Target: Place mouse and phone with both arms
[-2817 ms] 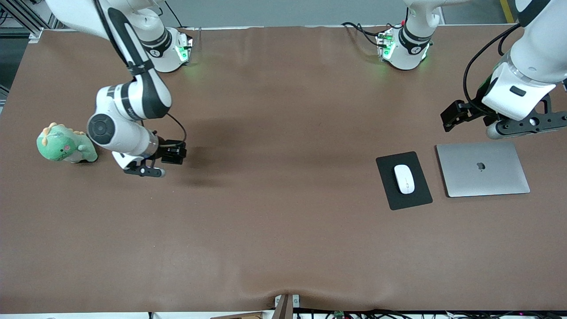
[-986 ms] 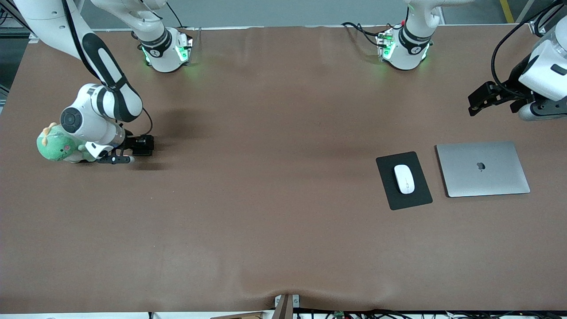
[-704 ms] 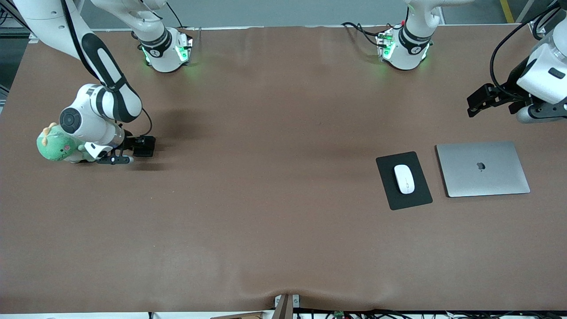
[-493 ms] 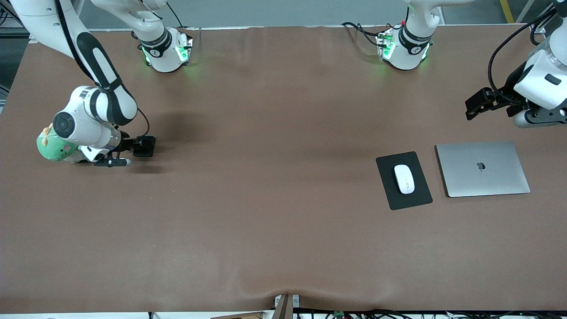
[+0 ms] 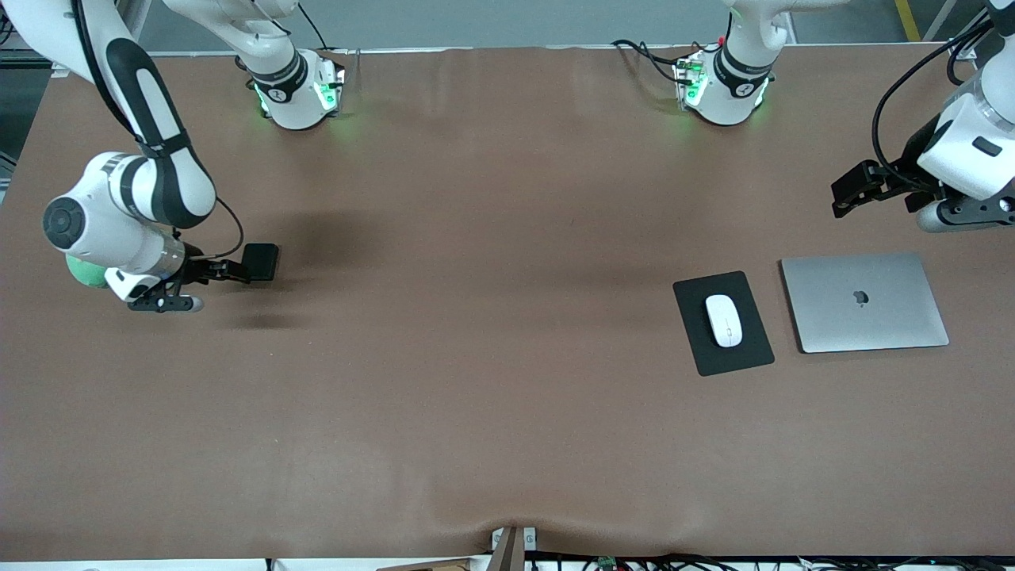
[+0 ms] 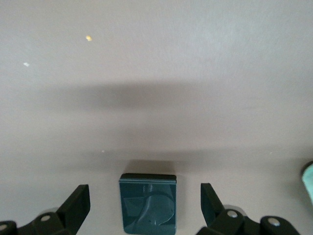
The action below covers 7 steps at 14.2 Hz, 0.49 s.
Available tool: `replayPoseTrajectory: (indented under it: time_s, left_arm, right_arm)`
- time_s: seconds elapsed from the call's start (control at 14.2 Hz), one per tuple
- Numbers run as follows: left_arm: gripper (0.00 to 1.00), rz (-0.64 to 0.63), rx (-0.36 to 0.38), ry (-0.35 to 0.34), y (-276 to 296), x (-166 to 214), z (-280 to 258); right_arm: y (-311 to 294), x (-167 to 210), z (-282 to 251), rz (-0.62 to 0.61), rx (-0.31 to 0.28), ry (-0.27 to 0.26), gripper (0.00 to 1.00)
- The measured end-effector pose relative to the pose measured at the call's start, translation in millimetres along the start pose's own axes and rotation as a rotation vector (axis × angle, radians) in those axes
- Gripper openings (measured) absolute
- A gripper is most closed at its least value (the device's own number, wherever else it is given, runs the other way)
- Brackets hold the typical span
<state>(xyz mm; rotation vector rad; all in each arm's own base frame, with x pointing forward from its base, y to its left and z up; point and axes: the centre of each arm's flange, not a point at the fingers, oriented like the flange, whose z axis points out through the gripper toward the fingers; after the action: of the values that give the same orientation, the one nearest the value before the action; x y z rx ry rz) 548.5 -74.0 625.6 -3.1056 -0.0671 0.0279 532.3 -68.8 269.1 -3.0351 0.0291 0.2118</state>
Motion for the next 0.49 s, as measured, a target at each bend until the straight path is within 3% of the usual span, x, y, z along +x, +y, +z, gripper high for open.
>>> replayPoseTrajectory:
  time_s: [0.14, 0.49]
  left_arm:
    - [1.0, 0.0, 0.0, -0.001, 0, 1, 1]
    - [1.0, 0.0, -0.002, 0.01, 0, 2, 0]
  right_arm:
    - [0, 13, -38, -0.004, 0.02, -0.046, 1.0]
    - [16, 26, -112, 0.017, 0.046, -0.083, 1.0]
